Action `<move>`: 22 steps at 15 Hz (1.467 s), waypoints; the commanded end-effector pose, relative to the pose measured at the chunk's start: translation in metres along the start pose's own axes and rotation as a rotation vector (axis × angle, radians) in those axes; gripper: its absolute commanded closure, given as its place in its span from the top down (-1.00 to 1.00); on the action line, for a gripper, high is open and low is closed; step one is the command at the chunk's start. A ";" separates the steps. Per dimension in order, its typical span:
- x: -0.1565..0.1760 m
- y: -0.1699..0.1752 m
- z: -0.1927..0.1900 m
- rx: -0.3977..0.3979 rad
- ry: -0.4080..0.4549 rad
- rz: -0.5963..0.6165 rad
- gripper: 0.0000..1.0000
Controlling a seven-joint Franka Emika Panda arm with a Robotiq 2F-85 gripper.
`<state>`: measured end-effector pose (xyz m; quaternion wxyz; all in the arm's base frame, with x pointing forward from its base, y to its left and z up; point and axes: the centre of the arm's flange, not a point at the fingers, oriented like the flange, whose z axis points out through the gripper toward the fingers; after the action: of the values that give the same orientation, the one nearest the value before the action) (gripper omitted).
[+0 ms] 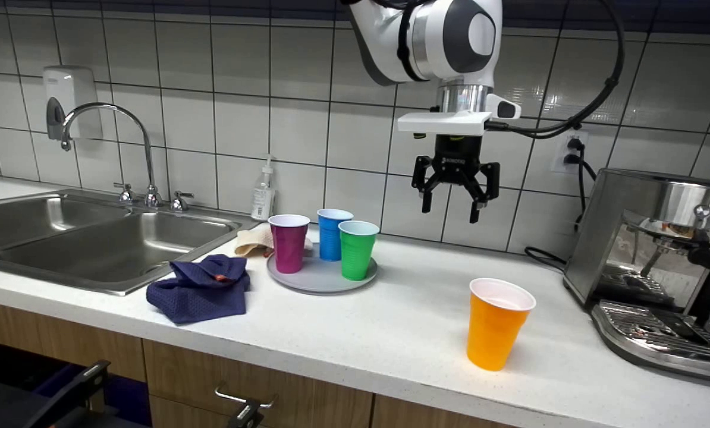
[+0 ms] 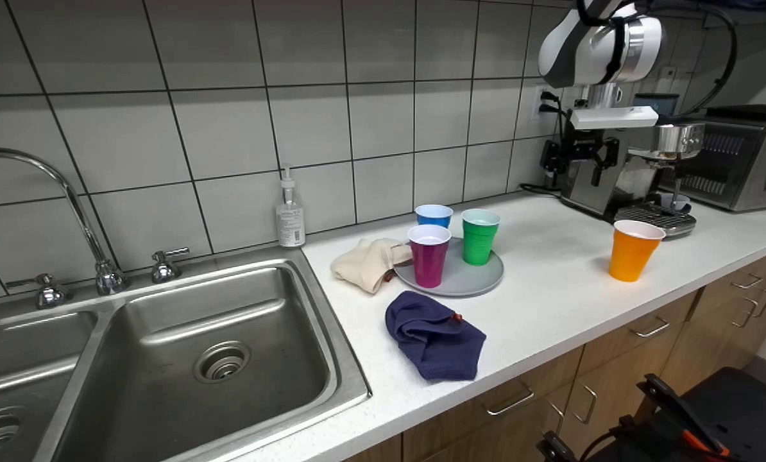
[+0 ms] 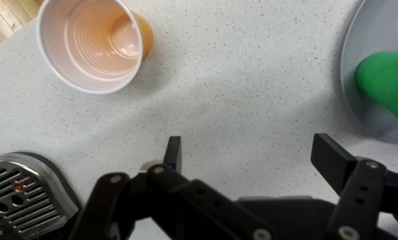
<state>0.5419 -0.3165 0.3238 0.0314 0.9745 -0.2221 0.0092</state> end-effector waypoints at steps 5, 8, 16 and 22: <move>-0.028 0.025 -0.009 0.035 0.021 -0.069 1.00; -0.033 0.032 -0.006 0.030 0.023 -0.084 1.00; -0.048 0.049 0.009 0.014 0.019 -0.097 1.00; -0.041 0.051 0.021 0.003 -0.007 -0.065 1.00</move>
<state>0.4823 -0.3464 0.3040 0.0296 0.9812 -0.1906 0.0053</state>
